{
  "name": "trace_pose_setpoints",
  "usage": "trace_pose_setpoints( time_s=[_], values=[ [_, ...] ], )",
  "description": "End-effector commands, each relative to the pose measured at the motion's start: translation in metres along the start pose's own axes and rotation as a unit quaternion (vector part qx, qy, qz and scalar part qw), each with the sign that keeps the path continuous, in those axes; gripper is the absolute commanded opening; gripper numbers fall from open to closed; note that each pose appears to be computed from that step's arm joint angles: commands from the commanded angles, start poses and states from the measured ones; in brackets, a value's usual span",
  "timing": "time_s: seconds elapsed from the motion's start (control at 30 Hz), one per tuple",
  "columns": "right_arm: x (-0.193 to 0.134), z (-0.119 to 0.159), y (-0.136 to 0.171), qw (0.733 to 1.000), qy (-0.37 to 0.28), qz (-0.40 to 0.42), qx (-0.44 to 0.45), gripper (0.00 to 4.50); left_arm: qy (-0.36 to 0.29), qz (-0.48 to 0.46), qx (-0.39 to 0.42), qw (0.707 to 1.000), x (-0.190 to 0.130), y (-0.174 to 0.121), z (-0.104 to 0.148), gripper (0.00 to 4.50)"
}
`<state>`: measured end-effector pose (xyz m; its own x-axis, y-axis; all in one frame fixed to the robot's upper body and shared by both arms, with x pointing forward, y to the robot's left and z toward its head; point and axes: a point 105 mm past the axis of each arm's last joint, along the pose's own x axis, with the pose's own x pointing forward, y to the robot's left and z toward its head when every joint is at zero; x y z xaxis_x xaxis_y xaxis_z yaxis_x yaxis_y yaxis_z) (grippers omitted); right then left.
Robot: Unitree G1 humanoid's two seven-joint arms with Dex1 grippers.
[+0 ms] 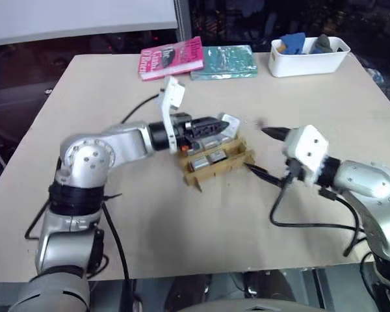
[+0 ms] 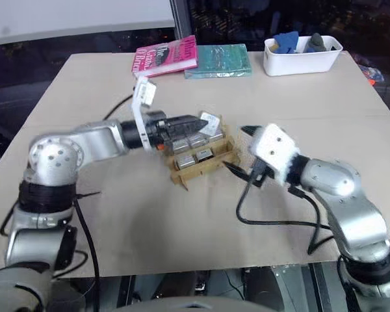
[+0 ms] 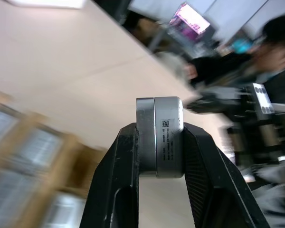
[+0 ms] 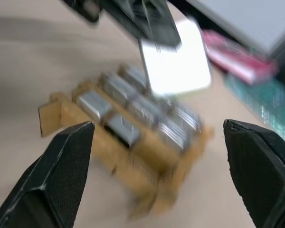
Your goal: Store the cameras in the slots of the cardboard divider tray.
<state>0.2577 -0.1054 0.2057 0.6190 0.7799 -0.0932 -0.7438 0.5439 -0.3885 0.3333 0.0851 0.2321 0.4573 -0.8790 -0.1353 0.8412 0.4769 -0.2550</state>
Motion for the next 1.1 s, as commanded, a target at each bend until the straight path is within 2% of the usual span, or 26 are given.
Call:
trace_pose_setpoints(
  time_s=[0.03,0.33,0.8,0.87,0.9,1.07,1.1],
  values=[
    [-0.024,0.015,0.006,0.999,-0.026,-0.007,0.019,4.40,0.026,-0.035,0.058,0.997,0.013,0.001,0.003,0.71],
    [-0.055,-0.001,0.009,0.995,0.004,-0.079,0.062,4.40,0.143,-0.051,0.179,0.972,0.040,0.021,-0.015,0.71],
    [-0.060,-0.005,0.015,0.993,0.014,-0.095,0.067,4.40,0.209,-0.054,0.244,0.945,0.047,0.043,-0.038,0.71],
    [-0.061,-0.005,0.015,0.993,0.015,-0.096,0.067,4.50,0.207,-0.055,0.247,0.945,0.048,0.043,-0.038,1.81],
    [-0.061,-0.006,0.015,0.993,0.017,-0.096,0.067,4.50,0.207,-0.065,0.245,0.945,0.048,0.040,-0.038,2.05],
    [-0.061,-0.007,0.015,0.993,0.020,-0.094,0.067,4.50,0.192,-0.064,0.245,0.948,0.045,0.035,-0.030,4.41],
    [-0.061,-0.008,0.014,0.993,0.021,-0.094,0.067,4.50,0.189,-0.061,0.245,0.949,0.044,0.035,-0.028,4.47]
  ],
)
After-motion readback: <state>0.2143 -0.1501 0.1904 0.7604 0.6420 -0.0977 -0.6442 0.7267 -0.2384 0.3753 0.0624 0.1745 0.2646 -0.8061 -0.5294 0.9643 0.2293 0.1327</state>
